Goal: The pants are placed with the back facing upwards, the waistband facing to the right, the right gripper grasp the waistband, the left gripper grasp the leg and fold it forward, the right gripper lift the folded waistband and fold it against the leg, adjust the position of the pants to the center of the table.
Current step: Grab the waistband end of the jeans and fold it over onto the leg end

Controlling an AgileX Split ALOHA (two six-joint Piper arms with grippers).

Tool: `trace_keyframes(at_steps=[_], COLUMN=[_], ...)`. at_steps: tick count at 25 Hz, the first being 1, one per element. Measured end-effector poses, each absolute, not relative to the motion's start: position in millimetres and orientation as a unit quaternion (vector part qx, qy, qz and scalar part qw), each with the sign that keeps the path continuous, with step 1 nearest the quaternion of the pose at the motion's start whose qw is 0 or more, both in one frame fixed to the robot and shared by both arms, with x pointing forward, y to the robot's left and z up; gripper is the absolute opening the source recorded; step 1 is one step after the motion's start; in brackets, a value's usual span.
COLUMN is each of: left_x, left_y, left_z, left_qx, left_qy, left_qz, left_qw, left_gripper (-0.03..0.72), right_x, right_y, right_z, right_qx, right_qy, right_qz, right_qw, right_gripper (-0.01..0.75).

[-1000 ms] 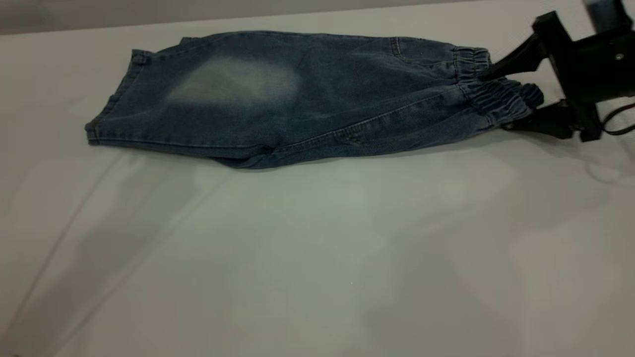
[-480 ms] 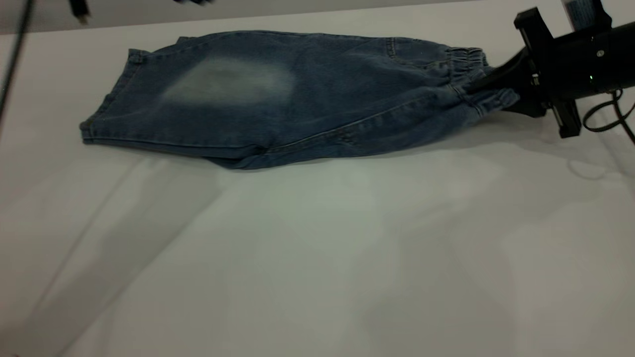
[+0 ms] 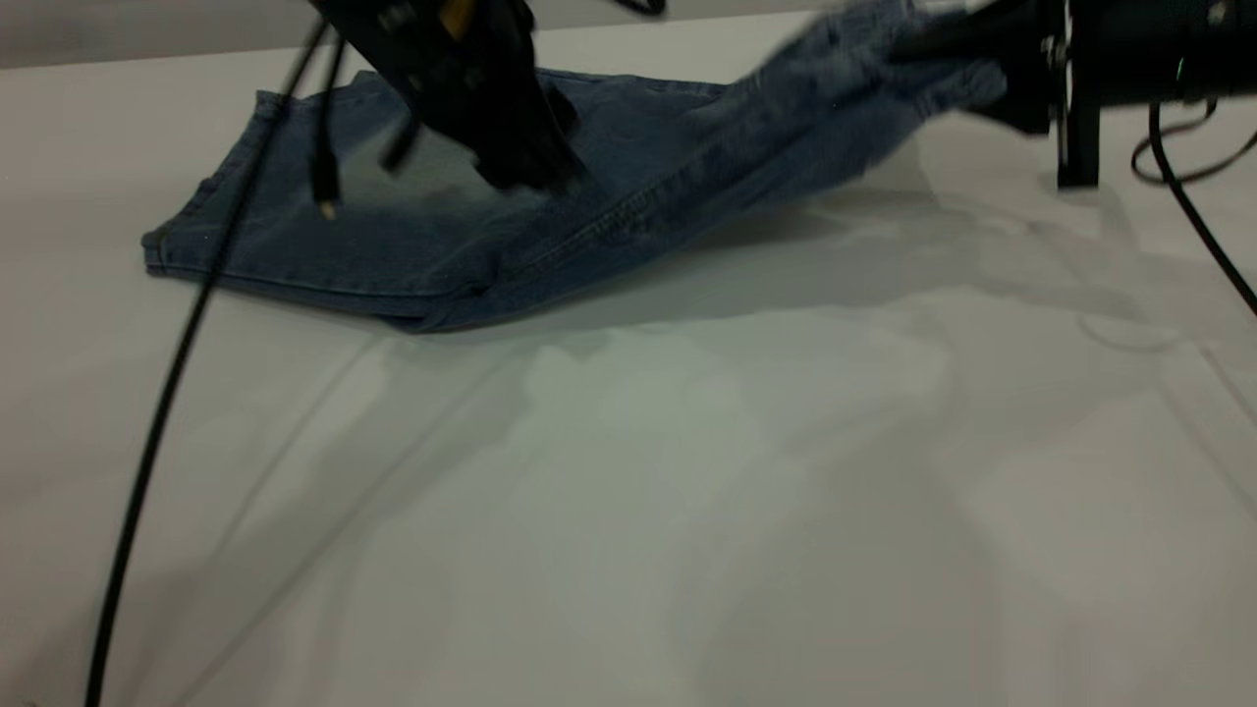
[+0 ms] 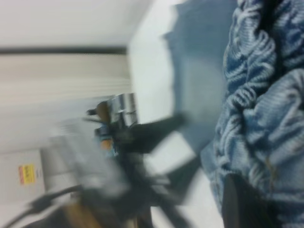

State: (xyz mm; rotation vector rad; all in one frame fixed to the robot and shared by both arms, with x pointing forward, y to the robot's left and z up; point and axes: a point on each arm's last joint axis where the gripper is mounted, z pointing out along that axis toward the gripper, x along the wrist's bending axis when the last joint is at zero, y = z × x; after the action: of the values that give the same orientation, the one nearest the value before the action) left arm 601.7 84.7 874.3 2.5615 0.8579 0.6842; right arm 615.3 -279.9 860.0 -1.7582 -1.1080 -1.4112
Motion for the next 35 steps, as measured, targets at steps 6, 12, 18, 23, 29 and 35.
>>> trace_keyframes(at_steps=[6, 12, 18, 23, 29, 35], left_x=[581, 561, 574, 591, 610, 608], left_y=[47, 14, 18, 36, 73, 88], left_z=[852, 848, 864, 882, 882, 868], left_qx=[0.918, 0.919, 0.917, 0.915, 0.908, 0.908], left_qy=[0.26, 0.224, 0.232, 0.236, 0.283, 0.302], left_qz=[0.212, 0.19, 0.22, 0.259, 0.276, 0.259], left_qw=[0.214, 0.262, 0.237, 0.2, 0.138, 0.135], left_gripper=[0.437, 0.435, 0.415, 0.396, 0.395, 0.395], right_x=[617, 617, 617, 617, 616, 616], right_y=[-280, -280, -280, -280, -275, -270], right_z=[898, 918, 918, 918, 920, 924], right_qx=[-0.638, -0.624, -0.624, -0.624, -0.62, -0.614], right_qy=[-0.441, -0.45, -0.448, -0.449, -0.453, -0.461], right_qz=[-0.564, -0.58, -0.581, -0.581, -0.58, -0.581], right_qw=[0.283, 0.269, 0.268, 0.268, 0.27, 0.27], right_gripper=[0.113, 0.113, 0.113, 0.113, 0.113, 0.113])
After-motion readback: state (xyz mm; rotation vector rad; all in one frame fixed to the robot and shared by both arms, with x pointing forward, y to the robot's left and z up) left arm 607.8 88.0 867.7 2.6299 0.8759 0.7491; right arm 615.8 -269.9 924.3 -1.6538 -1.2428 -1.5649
